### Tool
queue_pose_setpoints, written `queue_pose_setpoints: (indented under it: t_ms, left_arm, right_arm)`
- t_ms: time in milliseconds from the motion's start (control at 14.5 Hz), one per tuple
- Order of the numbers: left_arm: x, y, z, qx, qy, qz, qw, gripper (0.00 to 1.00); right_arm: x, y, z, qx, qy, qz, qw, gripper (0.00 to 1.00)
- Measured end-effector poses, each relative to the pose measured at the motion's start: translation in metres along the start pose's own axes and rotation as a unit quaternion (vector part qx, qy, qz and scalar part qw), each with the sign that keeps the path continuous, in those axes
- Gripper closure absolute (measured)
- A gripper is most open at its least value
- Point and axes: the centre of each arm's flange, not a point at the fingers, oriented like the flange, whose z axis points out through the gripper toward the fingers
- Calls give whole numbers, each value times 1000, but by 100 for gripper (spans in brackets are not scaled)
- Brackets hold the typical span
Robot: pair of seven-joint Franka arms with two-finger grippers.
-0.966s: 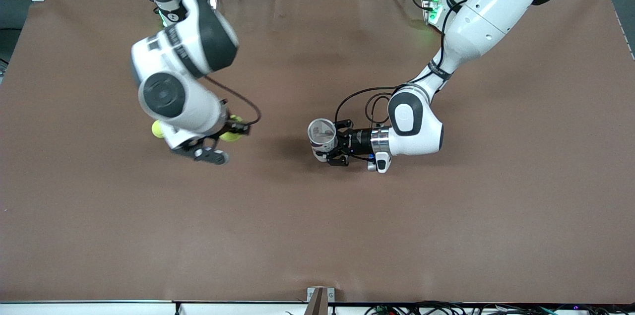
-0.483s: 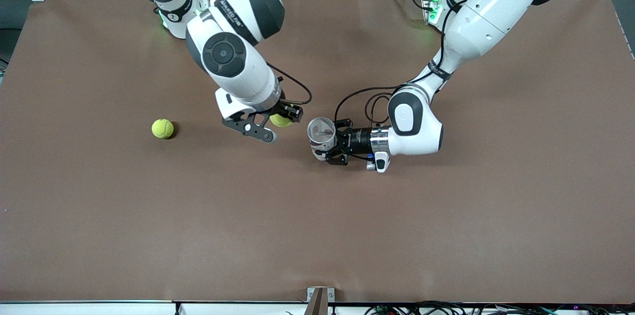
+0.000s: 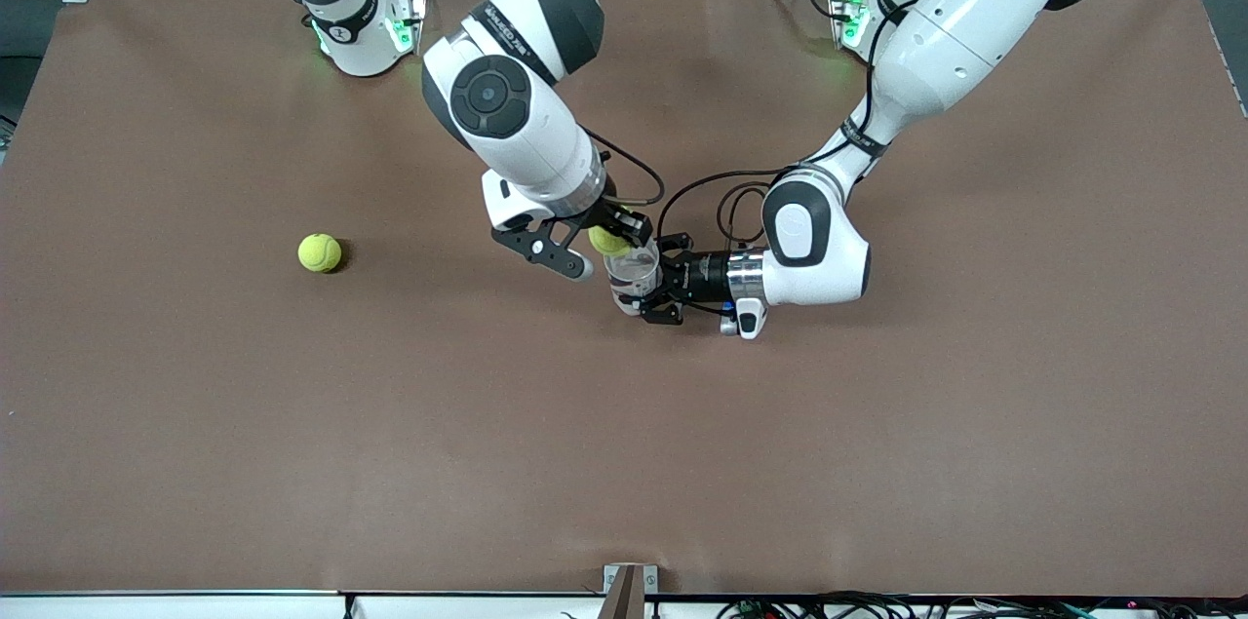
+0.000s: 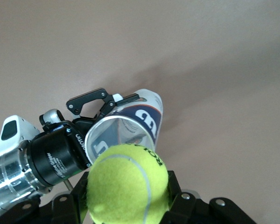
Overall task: Insert tennis ball vertically with right arm
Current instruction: 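Release the tennis ball into the can with the right gripper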
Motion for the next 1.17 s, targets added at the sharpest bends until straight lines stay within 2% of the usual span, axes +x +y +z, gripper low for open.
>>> queue_pose_setpoints:
  t_ms: [621,897,1172]
  left_arm:
    - [-1,-1,2,2,0,1,1000,31]
    - [-2,-3,5,4,0,1,1000,31]
    - [-2,-4,6,5,0,1,1000,31]
  right_arm:
    - [0,-8,22,-4,0,3,1000,33]
    - [0,-8,20,-3,1,3,1000,0]
    - [8,-6,15,-4,9,6,1000,0]
